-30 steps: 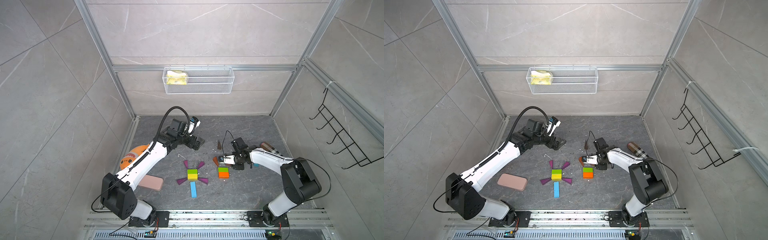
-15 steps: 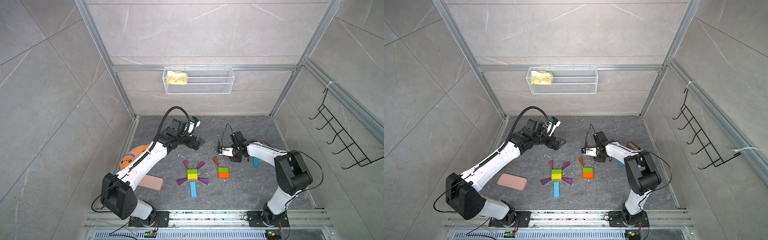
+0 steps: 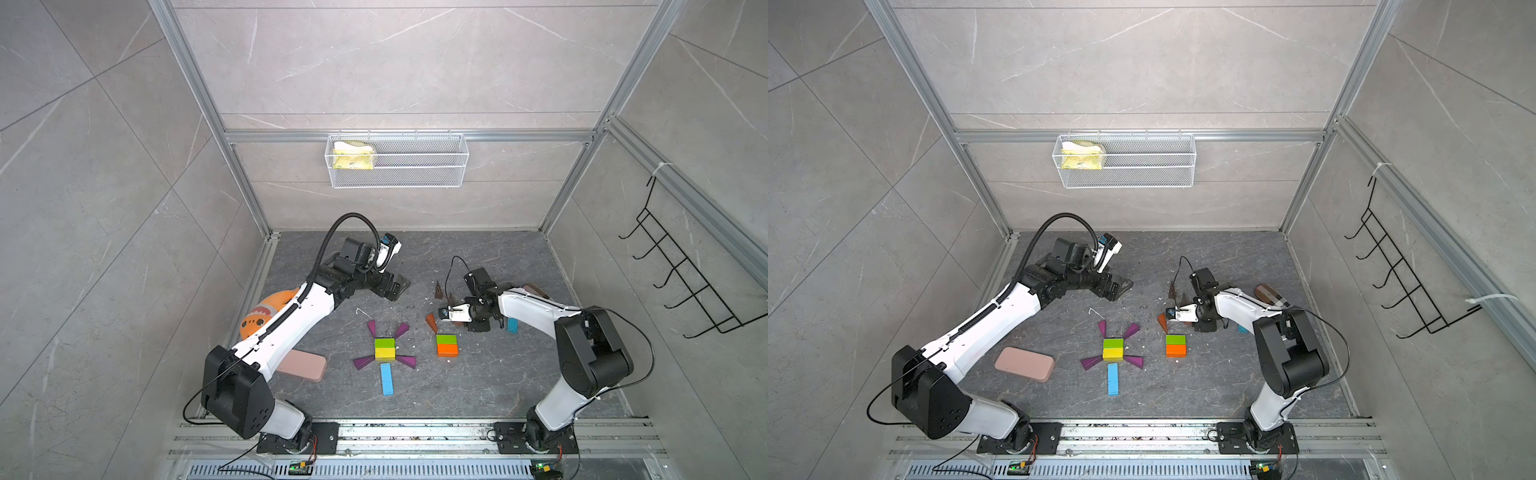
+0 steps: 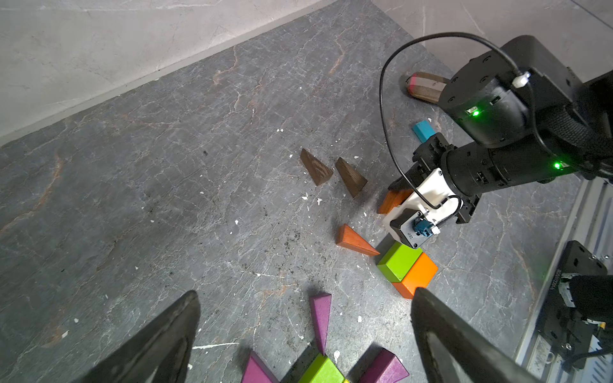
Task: Assemble a small pinwheel with building blocks
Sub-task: Place the building block at the center of the board.
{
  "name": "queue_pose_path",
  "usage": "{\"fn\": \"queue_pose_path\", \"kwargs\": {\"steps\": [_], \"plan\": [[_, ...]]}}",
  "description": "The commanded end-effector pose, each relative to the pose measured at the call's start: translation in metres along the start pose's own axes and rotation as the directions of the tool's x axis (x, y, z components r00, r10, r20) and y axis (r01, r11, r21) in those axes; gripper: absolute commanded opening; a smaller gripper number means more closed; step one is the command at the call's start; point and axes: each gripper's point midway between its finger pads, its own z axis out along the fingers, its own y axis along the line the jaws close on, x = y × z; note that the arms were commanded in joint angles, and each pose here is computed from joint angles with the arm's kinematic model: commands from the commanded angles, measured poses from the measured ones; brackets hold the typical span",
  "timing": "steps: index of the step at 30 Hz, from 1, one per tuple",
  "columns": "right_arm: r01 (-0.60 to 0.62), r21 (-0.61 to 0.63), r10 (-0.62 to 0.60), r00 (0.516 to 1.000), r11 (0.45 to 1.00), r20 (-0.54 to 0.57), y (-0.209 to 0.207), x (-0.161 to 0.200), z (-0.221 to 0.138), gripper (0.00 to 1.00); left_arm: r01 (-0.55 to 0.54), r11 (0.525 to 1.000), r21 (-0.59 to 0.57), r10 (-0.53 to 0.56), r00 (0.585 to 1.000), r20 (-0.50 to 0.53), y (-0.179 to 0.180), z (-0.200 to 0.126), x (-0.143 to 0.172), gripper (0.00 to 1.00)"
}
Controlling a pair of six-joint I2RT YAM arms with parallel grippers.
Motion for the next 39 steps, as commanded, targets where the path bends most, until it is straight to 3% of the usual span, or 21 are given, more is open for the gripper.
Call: {"fn": "queue_pose_path", "kwargs": {"steps": [1,10,16,17,18,19,30,37,39], "plan": [[0.049,-0.063,-0.049,0.999,0.997,0.007,0.023,0.003,-0.004,0.04,-0.039,0.997,0.071,0.035,0.997,0.062,-0.014,-0.014,-0.016,1.0],[0.064,-0.076,-0.064,0.998,0.995,-0.005,0.031,0.004,0.003,0.08,-0.045,0.995,0.088,0.039,0.997,0.069,-0.018,-0.015,-0.017,1.0],[0.05,-0.07,-0.051,0.999,0.996,-0.015,0.024,0.004,0.011,0.18,-0.046,0.995,0.09,0.041,0.997,0.06,-0.017,-0.012,-0.015,1.0],[0.049,-0.065,-0.05,0.999,0.997,-0.015,0.022,0.003,0.012,0.3,-0.047,0.995,0.084,0.042,0.998,0.056,-0.016,-0.012,-0.014,1.0],[0.051,-0.063,-0.052,0.999,0.997,-0.013,0.021,0.003,0.012,0.81,-0.047,0.996,0.08,0.043,0.998,0.053,-0.015,-0.012,-0.014,1.0],[0.049,-0.054,-0.049,0.999,0.997,-0.011,0.018,0.002,0.012,0.99,-0.049,0.996,0.079,0.045,0.998,0.052,-0.015,-0.012,-0.014,1.0],[-0.023,0.058,0.024,1.0,0.998,-0.015,0.009,0.006,-0.033,1.0,-0.053,0.994,0.09,0.047,0.996,0.074,-0.019,-0.018,-0.019,1.0],[-0.185,0.236,0.165,0.981,0.954,0.103,0.009,0.001,-0.091,1.0,-0.049,0.994,0.102,0.041,0.996,0.074,-0.021,-0.017,-0.019,1.0],[-0.331,0.282,0.302,0.942,0.9,0.144,-0.001,0.001,-0.105,0.99,-0.049,0.994,0.101,0.042,0.997,0.071,-0.02,-0.016,-0.018,1.0]]}}
